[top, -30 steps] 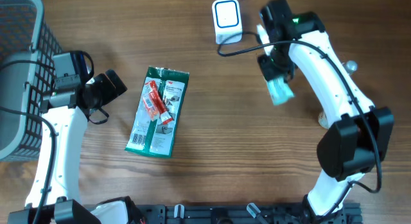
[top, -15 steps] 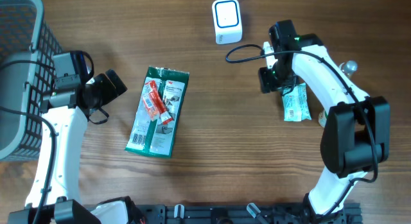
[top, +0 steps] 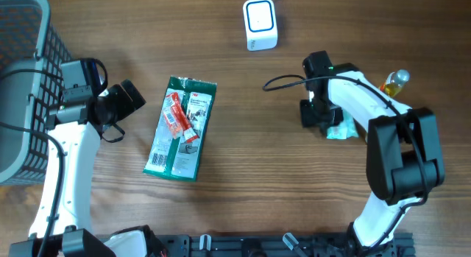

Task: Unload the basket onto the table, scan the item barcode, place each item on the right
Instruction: 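Carry the wipes pack right and release it near the jar, then reach the right gripper to the gloves pack and grasp the Kleenex pack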

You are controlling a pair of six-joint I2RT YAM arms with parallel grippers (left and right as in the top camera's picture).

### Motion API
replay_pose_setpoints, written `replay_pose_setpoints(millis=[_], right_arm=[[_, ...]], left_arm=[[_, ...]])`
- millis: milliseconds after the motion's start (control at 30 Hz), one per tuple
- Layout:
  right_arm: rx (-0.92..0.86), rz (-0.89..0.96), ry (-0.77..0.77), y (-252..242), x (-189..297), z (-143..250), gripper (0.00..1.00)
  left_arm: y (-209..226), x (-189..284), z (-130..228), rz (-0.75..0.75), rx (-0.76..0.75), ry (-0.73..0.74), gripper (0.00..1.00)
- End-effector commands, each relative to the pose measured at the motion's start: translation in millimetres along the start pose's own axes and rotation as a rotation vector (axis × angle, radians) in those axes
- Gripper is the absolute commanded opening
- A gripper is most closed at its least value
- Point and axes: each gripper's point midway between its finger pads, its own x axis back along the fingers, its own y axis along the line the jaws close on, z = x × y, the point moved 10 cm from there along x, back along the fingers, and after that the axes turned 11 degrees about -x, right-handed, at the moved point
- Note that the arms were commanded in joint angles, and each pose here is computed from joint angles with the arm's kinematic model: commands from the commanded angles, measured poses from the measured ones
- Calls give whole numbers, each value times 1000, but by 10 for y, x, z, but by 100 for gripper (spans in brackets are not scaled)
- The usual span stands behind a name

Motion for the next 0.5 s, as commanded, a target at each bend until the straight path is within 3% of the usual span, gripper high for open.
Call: replay_pose_setpoints(millis=[0, 133, 200, 267, 433, 467], right_arm=[[-52, 187, 9, -291, -51, 7, 49], [-74, 188, 15, -389, -34, -34, 47], [-65, 104, 9, -305, 82, -100, 45], [-3, -35, 14, -150, 268, -155, 44], [261, -610, -12, 831, 904, -63, 45], [268, -631, -19, 937, 927, -32, 45]], left_arm=[[11, -3, -16, -7, 1, -4, 100], [11, -3, -16, -7, 1, -4, 100], [11, -3, -16, -7, 1, -4, 100], [11, -3, -16, -7, 1, -4, 100], [11, -3, -16, -7, 1, -4, 100], [11, -3, -16, -7, 1, -4, 100]])
